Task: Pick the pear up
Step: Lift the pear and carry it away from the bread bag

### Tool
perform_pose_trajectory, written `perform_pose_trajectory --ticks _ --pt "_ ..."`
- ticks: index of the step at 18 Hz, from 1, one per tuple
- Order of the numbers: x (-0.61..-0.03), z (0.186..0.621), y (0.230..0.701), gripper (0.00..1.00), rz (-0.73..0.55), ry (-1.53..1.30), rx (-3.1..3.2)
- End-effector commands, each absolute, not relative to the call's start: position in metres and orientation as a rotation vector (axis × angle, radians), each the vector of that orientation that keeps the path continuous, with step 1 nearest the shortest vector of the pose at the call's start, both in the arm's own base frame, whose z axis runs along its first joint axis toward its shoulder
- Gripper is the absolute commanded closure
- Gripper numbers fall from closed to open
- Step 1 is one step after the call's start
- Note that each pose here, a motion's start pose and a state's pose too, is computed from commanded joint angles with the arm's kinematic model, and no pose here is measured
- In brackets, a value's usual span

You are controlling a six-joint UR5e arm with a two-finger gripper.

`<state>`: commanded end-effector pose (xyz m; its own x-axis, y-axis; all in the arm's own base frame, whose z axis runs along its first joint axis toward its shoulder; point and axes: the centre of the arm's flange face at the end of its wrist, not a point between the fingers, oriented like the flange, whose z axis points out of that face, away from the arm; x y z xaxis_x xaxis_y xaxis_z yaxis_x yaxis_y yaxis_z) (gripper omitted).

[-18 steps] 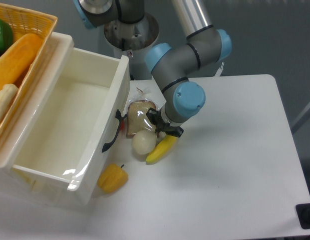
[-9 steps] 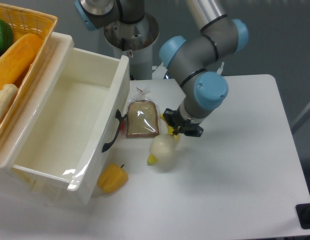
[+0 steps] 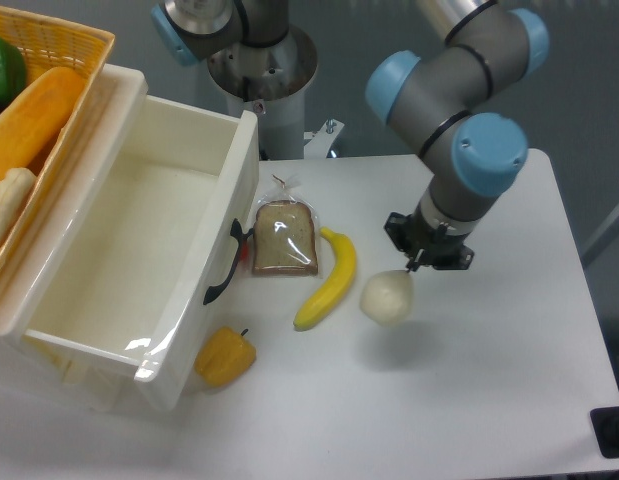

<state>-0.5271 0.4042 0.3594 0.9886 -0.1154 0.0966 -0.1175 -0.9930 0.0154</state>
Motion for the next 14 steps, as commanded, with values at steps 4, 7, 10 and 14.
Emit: perform_pose_trajectory --ticks 4,7,10,14 --pt "-0.544 0.375 0.402 1.0 0.096 -0.262 3.085" --pt "-0.554 0.381 0.402 1.0 0.071 -0.312 3.088" --pt "-0.556 0.384 0.401 1.0 0.066 -0.365 3.086" --pt "-0.556 0.387 0.397 1.0 0.067 -0.352 3.104"
